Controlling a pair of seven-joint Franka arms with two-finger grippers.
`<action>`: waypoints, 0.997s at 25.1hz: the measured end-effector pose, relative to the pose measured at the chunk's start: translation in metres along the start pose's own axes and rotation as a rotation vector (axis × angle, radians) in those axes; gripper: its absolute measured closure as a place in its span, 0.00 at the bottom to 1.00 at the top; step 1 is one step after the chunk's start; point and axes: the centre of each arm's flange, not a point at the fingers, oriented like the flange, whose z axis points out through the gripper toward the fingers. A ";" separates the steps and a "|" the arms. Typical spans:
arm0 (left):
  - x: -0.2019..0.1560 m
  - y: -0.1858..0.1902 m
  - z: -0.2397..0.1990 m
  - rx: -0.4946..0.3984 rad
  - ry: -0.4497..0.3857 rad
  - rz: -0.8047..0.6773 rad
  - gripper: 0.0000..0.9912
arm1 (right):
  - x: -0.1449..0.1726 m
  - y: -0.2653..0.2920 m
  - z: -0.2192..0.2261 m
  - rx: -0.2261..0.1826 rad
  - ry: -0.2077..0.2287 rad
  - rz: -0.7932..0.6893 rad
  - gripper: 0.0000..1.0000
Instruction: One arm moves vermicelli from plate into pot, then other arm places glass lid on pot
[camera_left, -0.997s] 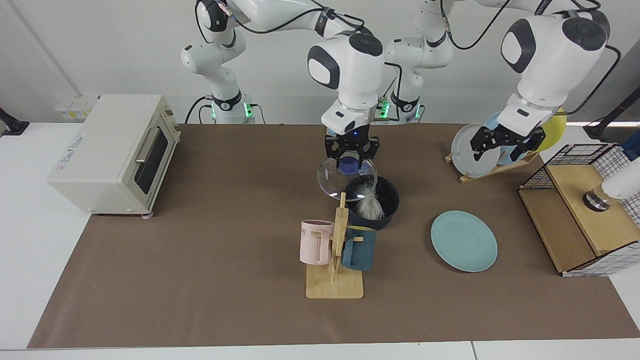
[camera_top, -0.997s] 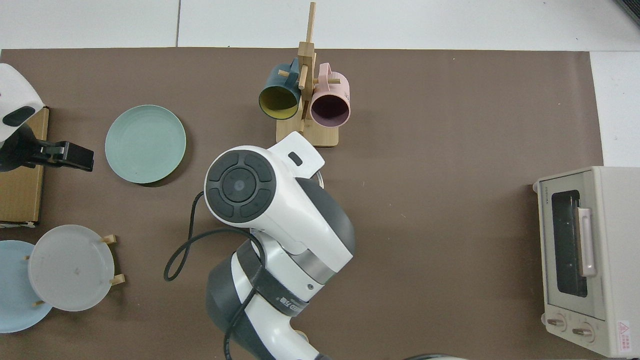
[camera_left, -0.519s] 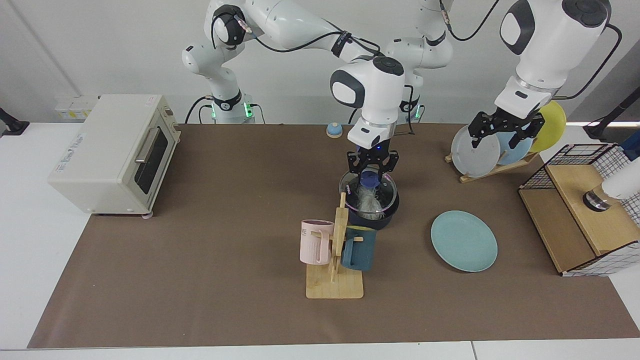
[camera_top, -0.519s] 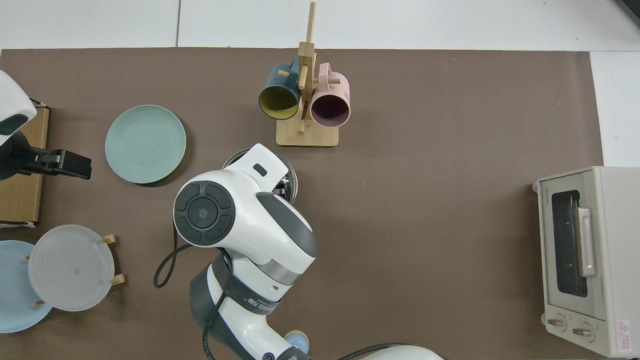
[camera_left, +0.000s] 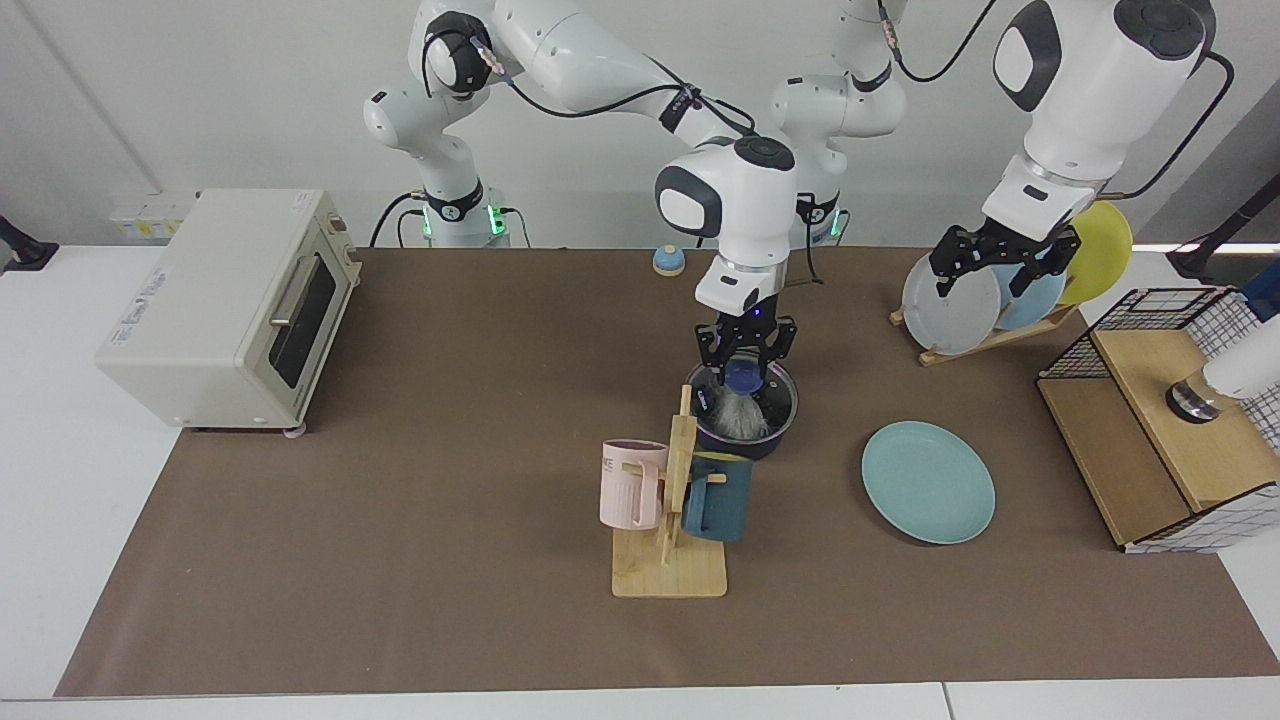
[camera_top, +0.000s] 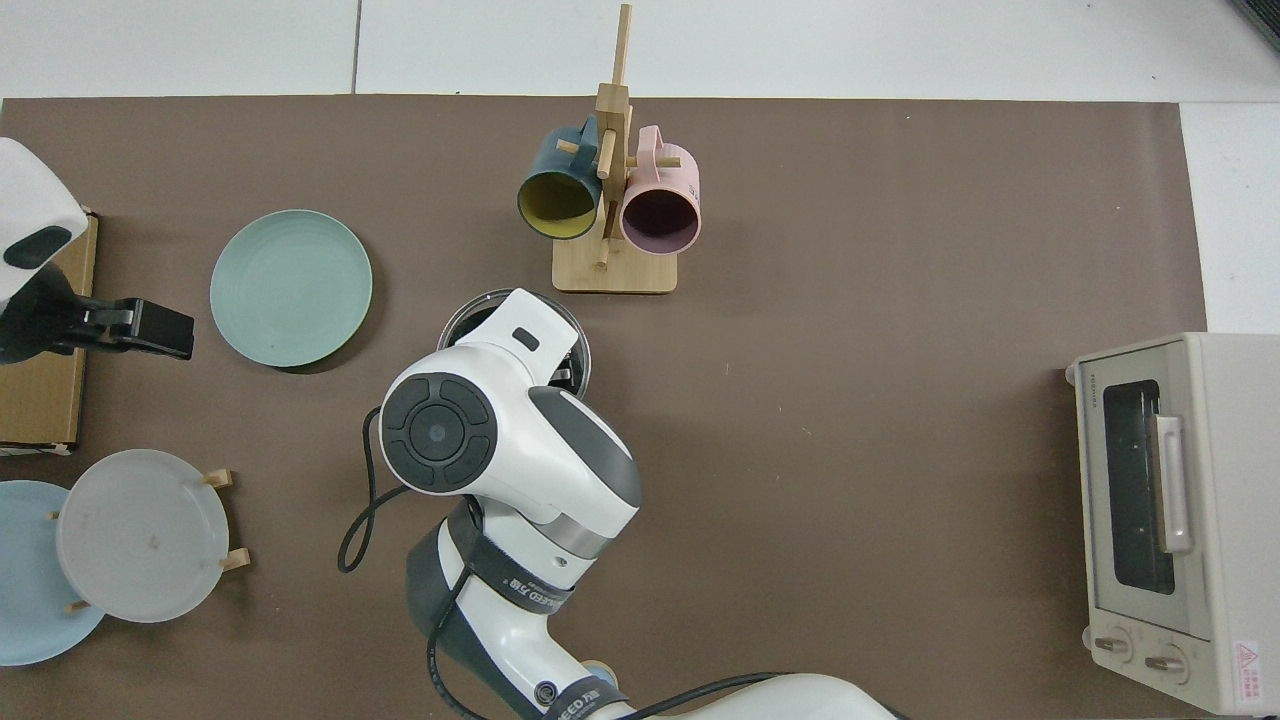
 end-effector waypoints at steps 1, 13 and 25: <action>0.000 0.000 0.000 0.000 0.000 0.001 0.00 | 0.000 0.000 -0.001 0.001 0.001 -0.002 0.40; 0.000 0.002 0.000 -0.058 0.006 0.061 0.00 | -0.002 0.000 -0.001 0.000 -0.003 -0.012 0.40; 0.000 0.001 -0.001 -0.060 0.008 0.078 0.00 | -0.011 -0.001 0.000 -0.033 -0.043 -0.026 0.40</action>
